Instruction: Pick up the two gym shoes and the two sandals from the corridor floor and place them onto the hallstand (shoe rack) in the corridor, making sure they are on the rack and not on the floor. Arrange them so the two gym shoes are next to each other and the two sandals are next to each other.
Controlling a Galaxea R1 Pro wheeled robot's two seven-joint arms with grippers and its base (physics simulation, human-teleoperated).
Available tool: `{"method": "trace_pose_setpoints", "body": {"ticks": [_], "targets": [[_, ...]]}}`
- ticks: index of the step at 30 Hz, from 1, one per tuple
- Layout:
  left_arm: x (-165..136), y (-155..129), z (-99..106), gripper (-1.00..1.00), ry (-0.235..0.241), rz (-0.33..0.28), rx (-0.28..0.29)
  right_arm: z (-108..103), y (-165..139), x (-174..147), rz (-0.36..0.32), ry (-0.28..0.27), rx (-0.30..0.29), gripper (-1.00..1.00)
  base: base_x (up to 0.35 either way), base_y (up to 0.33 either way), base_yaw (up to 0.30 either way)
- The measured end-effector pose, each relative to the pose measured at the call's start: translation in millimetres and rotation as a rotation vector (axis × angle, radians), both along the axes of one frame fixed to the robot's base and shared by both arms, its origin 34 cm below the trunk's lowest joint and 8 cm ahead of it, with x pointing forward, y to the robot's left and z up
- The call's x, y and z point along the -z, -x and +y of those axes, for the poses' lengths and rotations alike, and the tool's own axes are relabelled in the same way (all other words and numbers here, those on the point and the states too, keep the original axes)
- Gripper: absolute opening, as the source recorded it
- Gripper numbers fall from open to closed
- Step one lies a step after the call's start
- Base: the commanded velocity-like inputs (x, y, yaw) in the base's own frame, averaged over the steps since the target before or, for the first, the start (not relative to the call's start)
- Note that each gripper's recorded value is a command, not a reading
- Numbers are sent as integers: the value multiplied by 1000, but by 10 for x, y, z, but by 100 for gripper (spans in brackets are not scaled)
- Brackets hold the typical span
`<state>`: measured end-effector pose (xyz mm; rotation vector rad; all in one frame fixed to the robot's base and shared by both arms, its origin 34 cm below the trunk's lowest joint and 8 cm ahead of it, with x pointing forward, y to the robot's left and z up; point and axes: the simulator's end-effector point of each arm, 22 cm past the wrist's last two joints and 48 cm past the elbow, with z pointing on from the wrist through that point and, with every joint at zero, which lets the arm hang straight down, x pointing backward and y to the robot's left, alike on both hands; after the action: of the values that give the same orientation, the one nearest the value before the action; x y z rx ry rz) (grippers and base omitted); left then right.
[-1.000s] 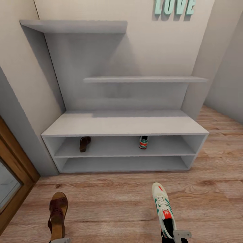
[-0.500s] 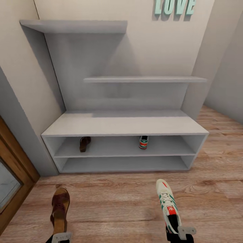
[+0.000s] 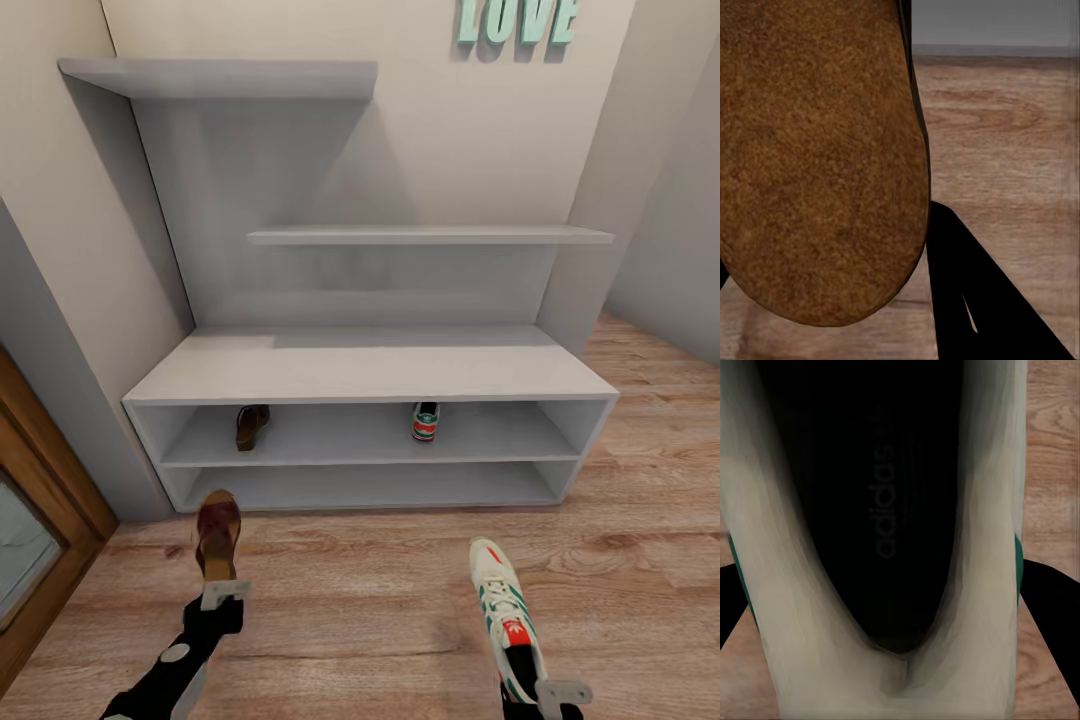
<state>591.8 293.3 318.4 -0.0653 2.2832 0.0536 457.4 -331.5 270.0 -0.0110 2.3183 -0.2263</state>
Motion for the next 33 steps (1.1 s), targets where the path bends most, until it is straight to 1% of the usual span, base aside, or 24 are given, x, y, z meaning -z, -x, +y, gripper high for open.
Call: {"method": "trace_pose_setpoints", "body": {"ticks": [1,2,3,5,6,7,8,10,11,13,15,17,18,19,21,22,23,27,29,33], "targets": [[-44,-123,-70,-100,8,20,8,-14,11,6,3,2,1,-100,0,0,0],[-80,-199,-106,-100,12,28,13,-19,13,8,4,2,1,-100,0,0,0],[-133,-316,-194,-100,16,46,29,-25,21,13,6,3,1,-100,0,0,0],[-205,-446,-289,-100,17,62,48,-29,25,15,7,4,1,-100,0,0,0],[-269,-553,-395,-100,14,78,73,-32,29,17,8,4,1,-100,0,0,0],[-308,-612,-446,-100,12,86,84,-33,29,17,8,4,1,-100,0,0,0],[-372,-704,-550,-100,11,103,106,-40,29,16,8,5,2,-100,0,0,0],[-475,-832,-681,-100,7,130,131,-51,30,15,8,5,5,-100,0,0,0],[-515,-876,-716,-100,6,138,138,-57,31,15,8,5,7,-100,0,0,0],[-666,-1034,-807,-100,4,164,153,-148,44,7,5,6,36,-100,0,0,0],[-829,-1192,-843,-100,1,173,157,-302,80,-1,2,4,93,-100,0,0,0],[-988,-1340,-850,-100,-2,168,158,-456,129,-7,-1,1,155,-100,0,0,0],[-1060,-1406,-848,-100,-2,165,158,-504,147,-8,-2,-1,176,-100,0,0,0],[-1171,-1493,-845,-100,4,178,164,-557,169,-10,-3,-3,198,-100,0,0,0],[-1188,-1491,-854,-100,14,201,172,-558,172,-8,-3,-4,199,-100,0,0,0],[-1152,-1435,-885,-100,36,232,189,-551,173,-5,-2,-6,197,-100,0,0,0],[-1117,-1391,-901,-100,43,248,199,-535,172,-2,-2,-8,196,-100,0,0,0],[-1093,-1363,-884,-100,40,259,205,-510,174,4,-1,-12,197,-100,0,0,0],[-1032,-1346,-866,-100,39,262,203,-513,194,55,1,-12,200,-100,0,0,0],[-941,-1353,-744,-100,30,263,191,-519,235,163,7,-11,201,-100,0,0,0]]}}
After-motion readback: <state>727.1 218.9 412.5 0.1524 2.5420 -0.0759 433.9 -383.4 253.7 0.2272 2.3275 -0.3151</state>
